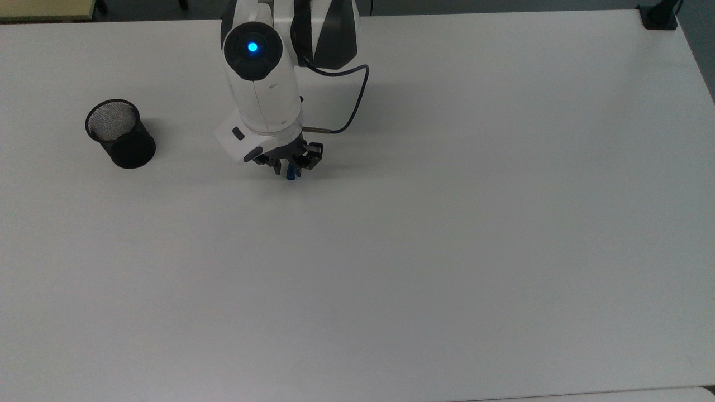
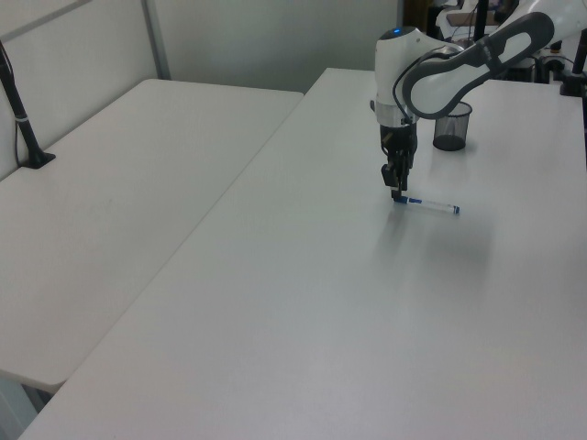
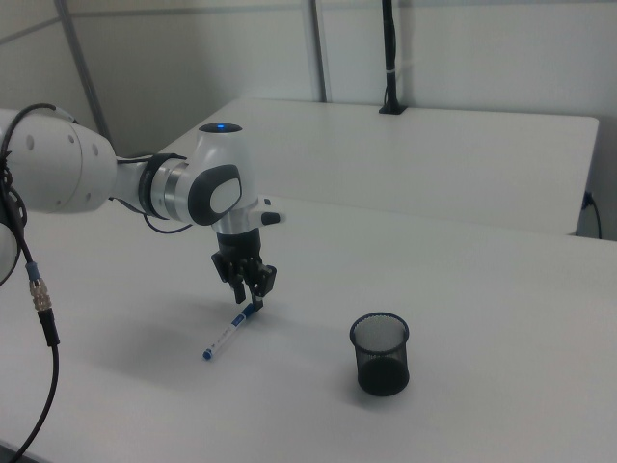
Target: Remove the marker
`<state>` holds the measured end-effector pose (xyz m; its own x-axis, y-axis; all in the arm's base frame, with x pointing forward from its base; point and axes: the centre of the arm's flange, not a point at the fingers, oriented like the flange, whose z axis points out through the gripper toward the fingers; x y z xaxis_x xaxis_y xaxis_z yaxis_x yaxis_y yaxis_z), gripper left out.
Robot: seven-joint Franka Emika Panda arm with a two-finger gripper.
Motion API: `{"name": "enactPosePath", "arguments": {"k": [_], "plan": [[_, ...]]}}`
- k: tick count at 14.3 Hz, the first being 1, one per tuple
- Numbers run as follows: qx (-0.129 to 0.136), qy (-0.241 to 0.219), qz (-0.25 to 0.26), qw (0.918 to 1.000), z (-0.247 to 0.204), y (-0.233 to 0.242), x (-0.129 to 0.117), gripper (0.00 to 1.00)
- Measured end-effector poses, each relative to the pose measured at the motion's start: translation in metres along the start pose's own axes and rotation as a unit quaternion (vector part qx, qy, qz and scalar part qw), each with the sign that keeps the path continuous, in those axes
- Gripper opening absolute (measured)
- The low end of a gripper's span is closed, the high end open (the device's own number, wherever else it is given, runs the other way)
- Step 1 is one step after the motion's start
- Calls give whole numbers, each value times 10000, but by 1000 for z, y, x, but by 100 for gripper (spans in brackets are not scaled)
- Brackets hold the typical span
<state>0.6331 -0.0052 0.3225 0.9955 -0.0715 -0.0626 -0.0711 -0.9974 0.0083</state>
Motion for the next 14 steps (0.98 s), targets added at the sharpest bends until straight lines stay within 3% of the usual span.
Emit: {"name": "enactPosePath", "arguments": {"k": [1,4,5,8,14], "plan": [[1,11,2,10000,-1,0,0,49],[14,240,107,9997,-25,-2,5,94],[9,383,144,9992,-49,-3,5,100],[-74,517,192,9984,-129,-2,-12,100],[-278,435,358,9980,-258,10,-88,100]]}}
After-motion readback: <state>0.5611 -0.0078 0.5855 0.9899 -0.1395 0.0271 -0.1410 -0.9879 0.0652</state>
